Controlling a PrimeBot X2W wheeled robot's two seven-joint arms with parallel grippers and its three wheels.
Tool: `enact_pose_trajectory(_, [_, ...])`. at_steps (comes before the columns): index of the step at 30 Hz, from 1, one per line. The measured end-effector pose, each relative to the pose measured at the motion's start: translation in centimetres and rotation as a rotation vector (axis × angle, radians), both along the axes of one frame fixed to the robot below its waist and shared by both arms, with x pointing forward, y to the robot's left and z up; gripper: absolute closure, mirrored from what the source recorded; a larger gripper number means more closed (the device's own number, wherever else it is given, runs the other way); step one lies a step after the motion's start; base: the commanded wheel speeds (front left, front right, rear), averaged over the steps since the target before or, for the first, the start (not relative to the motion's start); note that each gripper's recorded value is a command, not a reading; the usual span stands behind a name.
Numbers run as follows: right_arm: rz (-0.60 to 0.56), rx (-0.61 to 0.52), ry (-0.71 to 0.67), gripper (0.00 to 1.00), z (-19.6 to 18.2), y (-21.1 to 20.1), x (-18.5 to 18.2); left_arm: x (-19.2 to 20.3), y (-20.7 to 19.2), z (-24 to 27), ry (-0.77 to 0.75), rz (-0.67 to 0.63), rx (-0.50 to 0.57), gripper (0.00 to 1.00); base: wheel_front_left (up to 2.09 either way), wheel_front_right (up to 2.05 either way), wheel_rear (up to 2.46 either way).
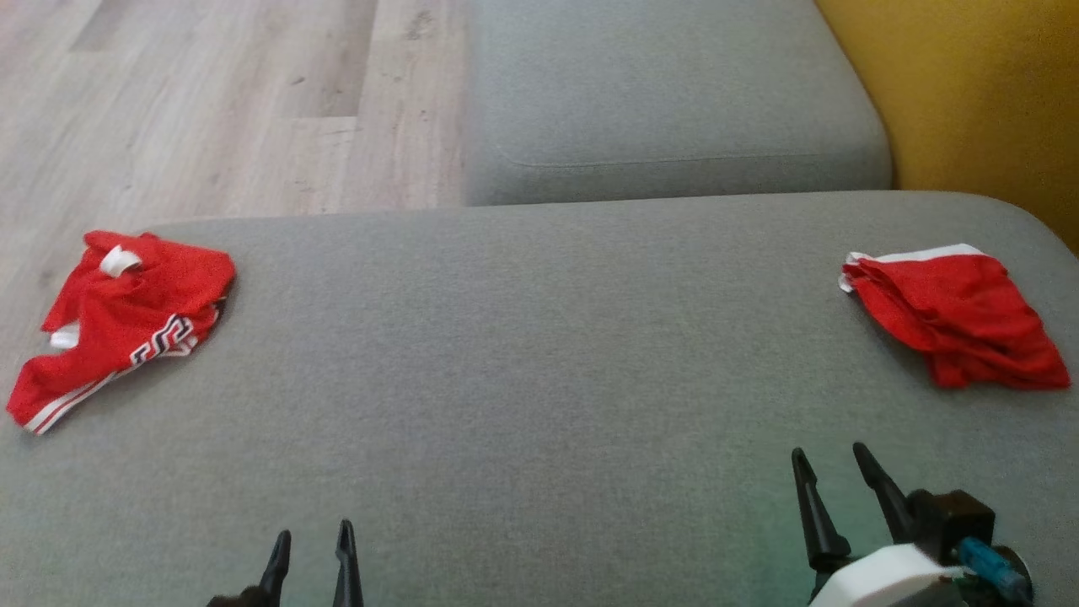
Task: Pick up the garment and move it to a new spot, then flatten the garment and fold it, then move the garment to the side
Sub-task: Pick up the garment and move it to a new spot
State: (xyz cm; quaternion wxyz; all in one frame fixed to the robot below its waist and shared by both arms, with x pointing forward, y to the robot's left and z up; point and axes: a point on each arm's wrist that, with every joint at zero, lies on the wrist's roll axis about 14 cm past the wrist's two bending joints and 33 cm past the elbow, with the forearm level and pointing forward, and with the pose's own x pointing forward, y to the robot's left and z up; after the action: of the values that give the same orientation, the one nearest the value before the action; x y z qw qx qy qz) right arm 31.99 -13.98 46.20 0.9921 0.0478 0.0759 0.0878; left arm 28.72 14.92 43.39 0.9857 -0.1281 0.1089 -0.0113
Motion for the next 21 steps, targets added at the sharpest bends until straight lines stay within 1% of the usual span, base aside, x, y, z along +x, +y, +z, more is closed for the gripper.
enact_pose_trajectory(5, [0.06,-0.001,0.004,0.0,0.0,1.8,0.5,-0.6,1.3,0.3,-0.015,0.05,-0.003,0.0,0.0,0.0,0.0])
enact_pose_trajectory(12, [0.212,0.016,-0.002,0.0,0.3,6.7,1.4,-2.5,5.2,1.2,-0.046,0.175,0.016,0.0,0.0,0.0,0.0])
enact_pose_trajectory(13, [0.212,0.016,-0.002,0.0,0.3,6.7,1.4,-2.5,5.2,1.2,-0.046,0.175,0.016,0.0,0.0,0.0,0.0])
enact_pose_trajectory(21, [0.404,0.014,0.012,0.0,0.0,12.8,1.6,-6.2,9.9,1.5,-0.055,0.362,0.023,0.0,0.0,0.0,0.0])
